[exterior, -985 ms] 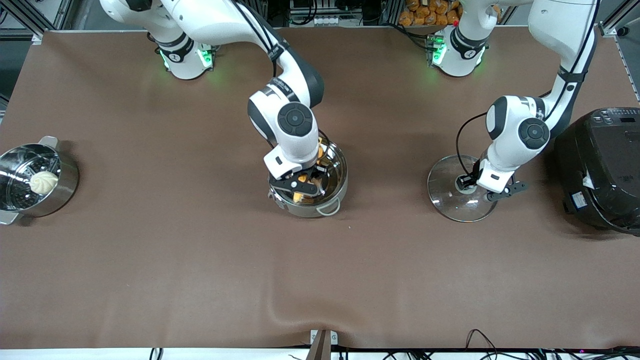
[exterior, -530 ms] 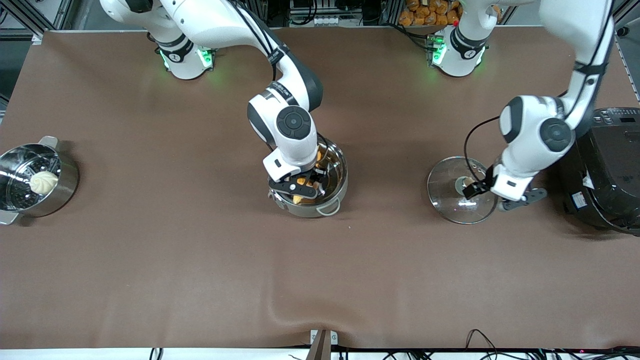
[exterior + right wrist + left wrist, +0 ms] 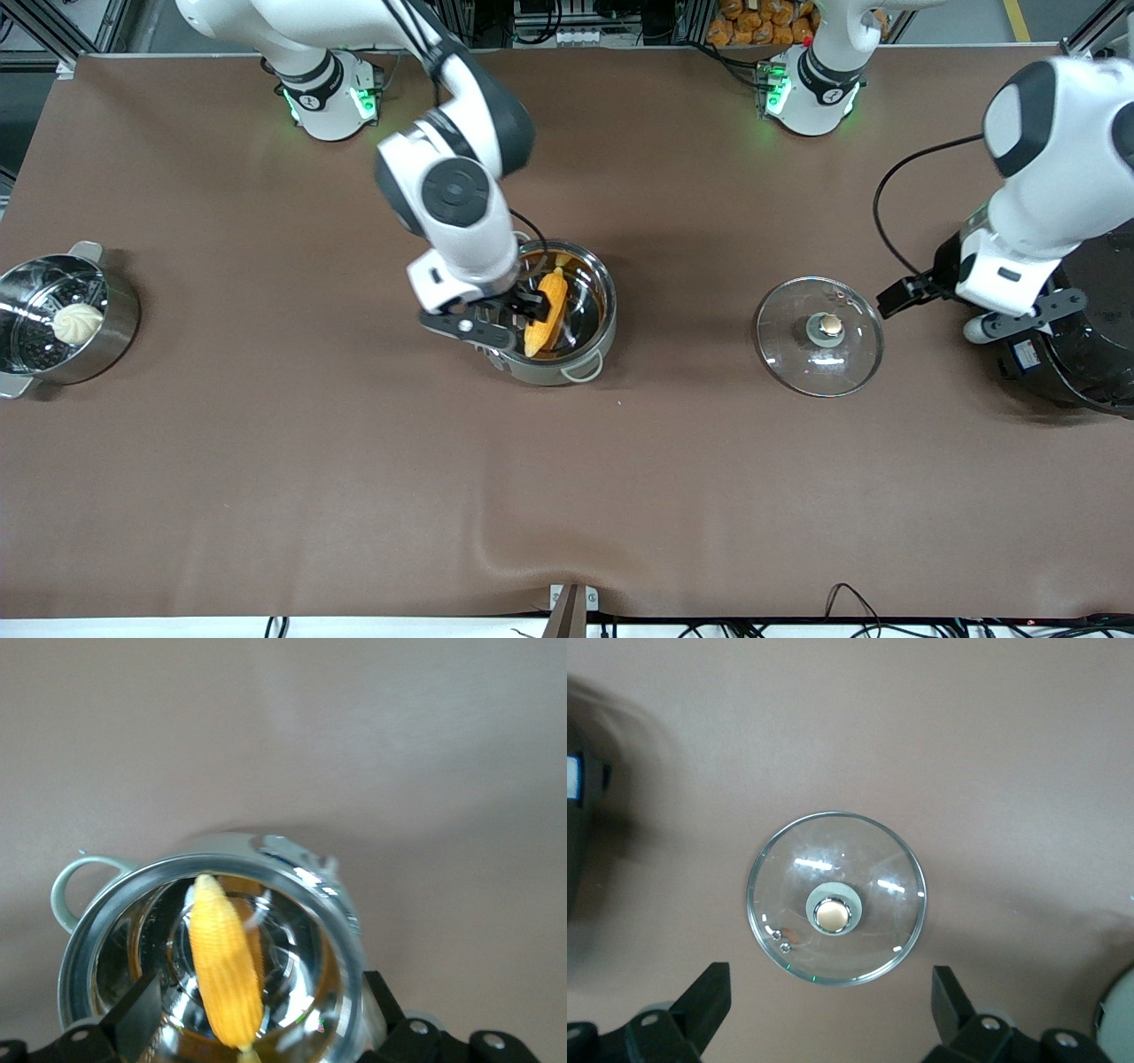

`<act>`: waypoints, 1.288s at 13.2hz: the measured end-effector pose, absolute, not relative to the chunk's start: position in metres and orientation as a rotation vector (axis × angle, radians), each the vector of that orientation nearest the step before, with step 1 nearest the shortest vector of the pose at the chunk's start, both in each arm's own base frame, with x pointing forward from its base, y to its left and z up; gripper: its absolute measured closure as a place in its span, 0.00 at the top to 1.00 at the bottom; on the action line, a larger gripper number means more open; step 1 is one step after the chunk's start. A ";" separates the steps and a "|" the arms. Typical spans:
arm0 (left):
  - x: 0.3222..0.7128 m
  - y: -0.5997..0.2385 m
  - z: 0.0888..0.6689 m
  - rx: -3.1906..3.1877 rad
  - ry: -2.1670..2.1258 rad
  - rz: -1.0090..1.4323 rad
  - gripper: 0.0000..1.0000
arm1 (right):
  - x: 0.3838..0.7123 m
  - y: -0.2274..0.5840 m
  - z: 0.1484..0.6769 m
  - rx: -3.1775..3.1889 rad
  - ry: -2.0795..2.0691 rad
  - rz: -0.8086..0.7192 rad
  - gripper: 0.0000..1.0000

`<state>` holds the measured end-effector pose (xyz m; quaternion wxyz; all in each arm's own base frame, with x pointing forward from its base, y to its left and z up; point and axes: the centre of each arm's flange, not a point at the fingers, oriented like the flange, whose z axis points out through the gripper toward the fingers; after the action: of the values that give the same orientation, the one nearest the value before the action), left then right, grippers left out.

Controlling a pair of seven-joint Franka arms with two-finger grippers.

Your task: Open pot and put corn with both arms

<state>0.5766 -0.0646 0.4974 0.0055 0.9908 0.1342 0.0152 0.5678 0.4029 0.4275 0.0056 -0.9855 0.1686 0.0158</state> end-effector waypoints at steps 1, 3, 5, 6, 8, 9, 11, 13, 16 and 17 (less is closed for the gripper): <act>0.577 -0.066 0.510 3.107 0.363 0.063 1.00 | 0.571 0.382 0.453 -3.074 0.541 0.070 1.00; 0.573 -0.067 0.532 3.116 0.300 0.058 1.00 | 0.575 0.329 0.509 -3.057 0.544 0.096 1.00; 0.567 -0.067 0.559 3.120 0.287 0.044 1.00 | 0.575 0.265 0.559 -3.054 0.525 0.118 1.00; 0.564 -0.067 0.574 3.122 0.283 0.036 1.00 | 0.573 0.227 0.580 -3.059 0.487 0.132 1.00; 0.557 -0.068 0.595 3.126 0.274 0.013 1.00 | 0.569 0.155 0.614 -3.076 0.330 0.136 1.00; 0.554 -0.069 0.601 3.129 0.264 0.001 1.00 | 0.567 0.123 0.627 -3.094 0.248 0.114 1.00; 0.549 -0.069 0.612 3.130 0.236 0.011 1.00 | 0.563 0.079 0.645 -3.151 0.125 0.056 1.00; 0.545 -0.072 0.617 3.130 0.225 0.020 1.00 | 0.562 0.053 0.652 -3.176 0.121 0.032 1.00; 0.544 -0.075 0.617 3.132 0.216 0.010 1.00 | 0.560 -0.003 0.654 -3.172 0.124 0.035 1.00; 0.544 -0.076 0.619 3.132 0.212 0.017 1.00 | 0.558 -0.019 0.652 -3.171 0.134 0.044 1.00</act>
<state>0.5439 -0.0763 0.6192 0.0013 0.9977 0.0676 0.0055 0.5585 -0.0187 0.6516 -0.0161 -0.9989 0.0423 0.0137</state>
